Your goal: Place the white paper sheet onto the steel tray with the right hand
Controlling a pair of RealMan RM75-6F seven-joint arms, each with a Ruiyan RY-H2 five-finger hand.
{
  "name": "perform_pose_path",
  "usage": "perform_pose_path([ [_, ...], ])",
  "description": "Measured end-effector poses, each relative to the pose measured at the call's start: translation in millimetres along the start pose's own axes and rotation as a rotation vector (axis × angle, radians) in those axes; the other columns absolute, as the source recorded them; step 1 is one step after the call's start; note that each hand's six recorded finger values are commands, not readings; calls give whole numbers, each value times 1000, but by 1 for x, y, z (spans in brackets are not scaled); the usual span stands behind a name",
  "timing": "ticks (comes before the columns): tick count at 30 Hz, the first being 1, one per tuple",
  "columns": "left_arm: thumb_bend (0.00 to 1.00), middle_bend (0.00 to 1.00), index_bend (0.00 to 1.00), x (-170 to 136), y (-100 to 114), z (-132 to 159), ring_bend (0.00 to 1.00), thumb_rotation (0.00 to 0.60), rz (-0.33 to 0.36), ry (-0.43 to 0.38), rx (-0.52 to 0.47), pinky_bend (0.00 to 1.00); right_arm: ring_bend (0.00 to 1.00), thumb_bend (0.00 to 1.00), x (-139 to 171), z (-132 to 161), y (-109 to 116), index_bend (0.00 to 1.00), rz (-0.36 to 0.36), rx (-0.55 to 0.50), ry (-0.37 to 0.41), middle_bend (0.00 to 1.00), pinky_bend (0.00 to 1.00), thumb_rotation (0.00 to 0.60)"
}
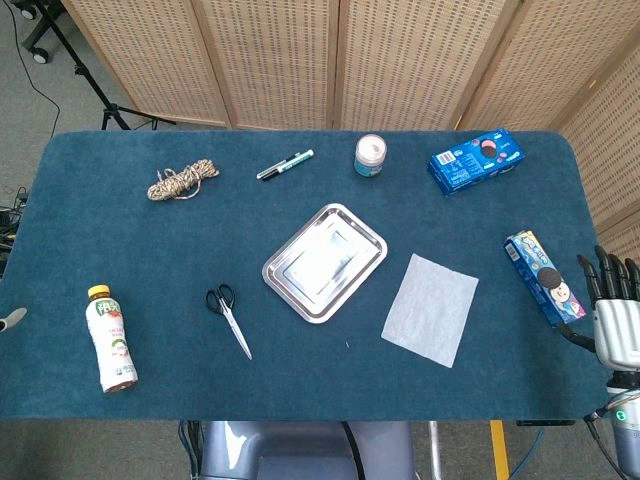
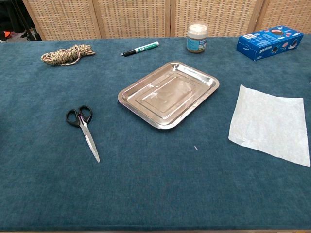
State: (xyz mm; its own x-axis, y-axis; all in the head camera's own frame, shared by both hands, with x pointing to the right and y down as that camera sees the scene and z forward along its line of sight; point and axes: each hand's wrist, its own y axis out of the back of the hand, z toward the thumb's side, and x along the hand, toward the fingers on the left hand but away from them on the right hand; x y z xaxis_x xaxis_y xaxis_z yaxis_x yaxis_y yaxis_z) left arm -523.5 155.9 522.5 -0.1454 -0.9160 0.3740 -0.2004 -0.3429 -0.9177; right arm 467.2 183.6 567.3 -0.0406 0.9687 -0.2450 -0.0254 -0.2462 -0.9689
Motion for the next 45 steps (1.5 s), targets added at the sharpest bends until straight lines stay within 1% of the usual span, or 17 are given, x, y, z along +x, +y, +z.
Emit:
perform_pose_path([
  [5, 0, 0, 0, -1, 1, -1, 0, 600, 6, 2, 7, 0, 0, 0, -2, 0, -6, 86, 26, -3, 8, 0, 0, 600],
  [9, 0, 0, 0, -3, 1, -2, 0, 600, 8, 12, 5, 0, 0, 0, -6, 8, -12, 141, 59, -35, 42, 0, 0, 600],
  [12, 0, 0, 0, -3, 0, -1, 0, 600, 10, 12, 4, 0, 0, 0, -17, 24, -16, 194, 112, -91, 108, 0, 0, 600],
  [15, 0, 0, 0, -3, 0, -2, 0, 600, 11, 17, 6, 0, 0, 0, -36, 49, -18, 220, 172, -143, 201, 0, 0, 600],
  [16, 0, 0, 0, -2, 0, -2, 0, 600, 12, 22, 5, 0, 0, 0, -44, 60, -19, 222, 197, -153, 240, 0, 0, 600],
  [19, 0, 0, 0, -1, 1, -4, 0, 600, 15, 34, 3, 0, 0, 6, -66, 87, -22, 228, 265, -151, 316, 0, 0, 600],
  [20, 0, 0, 0, -1, 1, -4, 0, 600, 16, 35, 1, 0, 0, 20, -72, 96, -24, 231, 284, -144, 335, 0, 0, 600],
  [22, 0, 0, 0, -1, 0, -4, 0, 600, 14, 34, 1, 0, 0, 104, -87, 115, -27, 240, 323, -120, 374, 0, 0, 600],
  [23, 0, 0, 0, -1, 0, -4, 0, 600, 10, 32, 1, 0, 0, 128, -92, 122, -28, 242, 338, -109, 385, 0, 0, 600],
  [24, 0, 0, 0, -1, -1, -4, 0, 600, 6, 31, 2, 0, 0, 150, -98, 129, -30, 247, 353, -98, 394, 0, 0, 600],
  [29, 0, 0, 0, 1, -4, -4, 0, 600, -12, 24, 5, 0, 0, 153, -124, 168, -44, 263, 428, -58, 415, 0, 0, 600],
  [34, 0, 0, 0, 0, -4, -4, 0, 600, -16, 23, 2, 0, 0, 148, -140, 199, -57, 270, 442, 0, 434, 0, 0, 600],
  [37, 0, 0, 0, 1, -4, -4, 0, 600, -20, 23, 2, 0, 0, 145, -146, 213, -65, 300, 454, 33, 439, 0, 0, 600],
  [42, 0, 0, 0, 1, -5, -4, 0, 600, -23, 19, 0, 0, 0, 156, -151, 228, -77, 321, 466, 79, 435, 0, 0, 600],
  [45, 0, 0, 0, 1, -5, -4, 0, 600, -25, 19, 1, 0, 0, 158, -153, 236, -85, 325, 478, 88, 425, 0, 0, 600],
])
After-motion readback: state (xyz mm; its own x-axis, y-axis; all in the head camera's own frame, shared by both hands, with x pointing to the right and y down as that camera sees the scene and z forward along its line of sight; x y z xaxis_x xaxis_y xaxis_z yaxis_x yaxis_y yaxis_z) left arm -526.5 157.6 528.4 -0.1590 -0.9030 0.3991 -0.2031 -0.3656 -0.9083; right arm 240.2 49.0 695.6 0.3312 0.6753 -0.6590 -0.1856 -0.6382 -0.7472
